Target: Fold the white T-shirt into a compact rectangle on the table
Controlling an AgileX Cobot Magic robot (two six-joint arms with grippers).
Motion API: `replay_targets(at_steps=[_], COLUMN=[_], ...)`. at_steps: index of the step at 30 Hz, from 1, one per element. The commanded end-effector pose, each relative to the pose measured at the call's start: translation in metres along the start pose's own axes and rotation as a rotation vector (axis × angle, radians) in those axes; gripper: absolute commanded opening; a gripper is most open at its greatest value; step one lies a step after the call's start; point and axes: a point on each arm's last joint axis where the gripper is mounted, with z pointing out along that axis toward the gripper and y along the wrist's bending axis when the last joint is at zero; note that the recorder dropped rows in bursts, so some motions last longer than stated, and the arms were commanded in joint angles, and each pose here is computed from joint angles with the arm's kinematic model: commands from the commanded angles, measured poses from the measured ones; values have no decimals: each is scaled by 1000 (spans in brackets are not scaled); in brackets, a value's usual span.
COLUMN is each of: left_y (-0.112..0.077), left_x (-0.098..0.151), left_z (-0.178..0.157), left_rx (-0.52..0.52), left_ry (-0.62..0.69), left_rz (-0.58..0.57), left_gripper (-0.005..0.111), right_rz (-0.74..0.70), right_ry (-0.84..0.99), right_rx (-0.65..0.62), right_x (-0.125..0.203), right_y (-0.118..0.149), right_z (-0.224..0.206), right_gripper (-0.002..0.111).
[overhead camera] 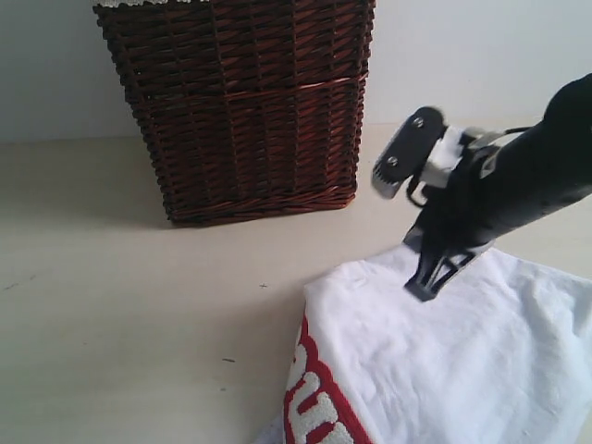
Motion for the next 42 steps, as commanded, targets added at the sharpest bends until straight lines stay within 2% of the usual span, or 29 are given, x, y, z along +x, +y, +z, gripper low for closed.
replay_targets(at_steps=[1, 6, 7, 9, 17, 19, 22, 23, 30, 34, 35, 37, 40, 42], left_y=[-1, -1, -1, -1, -1, -1, -1, -1, -1, -1, -1, -1, -1, -1], left_x=[0, 0, 0, 0, 0, 0, 0, 0, 0, 0, 0, 0, 0, 0], left_z=[-1, -1, -1, -1, -1, -1, -1, -1, -1, -1, -1, -1, -1, -1], left_rx=[8, 8, 8, 8, 8, 8, 8, 8, 8, 8, 8, 8, 8, 8], left_ry=[-3, -3, -3, -3, -3, -3, -3, -3, -3, -3, -3, -3, -3, -3], left_rz=[-4, -4, -4, -4, -4, -4, -4, -4, -4, -4, -4, -4, -4, -4], left_gripper=[0, 0, 0, 0, 0, 0, 0, 0, 0, 0, 0, 0, 0, 0], right_rz=[116, 210, 229, 238, 255, 256, 233, 211, -17, -137, -178, -208, -189, -186], right_ry=[-91, -117, -111, -86, 71, 77, 58, 49, 64, 291, 425, 583, 563, 518], right_rx=[-229, -298, -310, -329, -404, -405, -389, -379, -263, -199, -209, -265, -280, -262], right_x=[-21, -31, -32, -31, -14, -14, -16, -17, -15, 7, 19, 32, 39, 43], right_y=[43, 61, 64, 70, 82, 83, 80, 79, 67, 60, 59, 61, 67, 69], right_z=[3, 5, 7, 15, 57, 58, 53, 49, 4, -23, -31, -39, -33, -25], right_gripper=[4, 39, 44, 46, 45, 34, 4, 0, 0, 0, 0, 0, 0, 10])
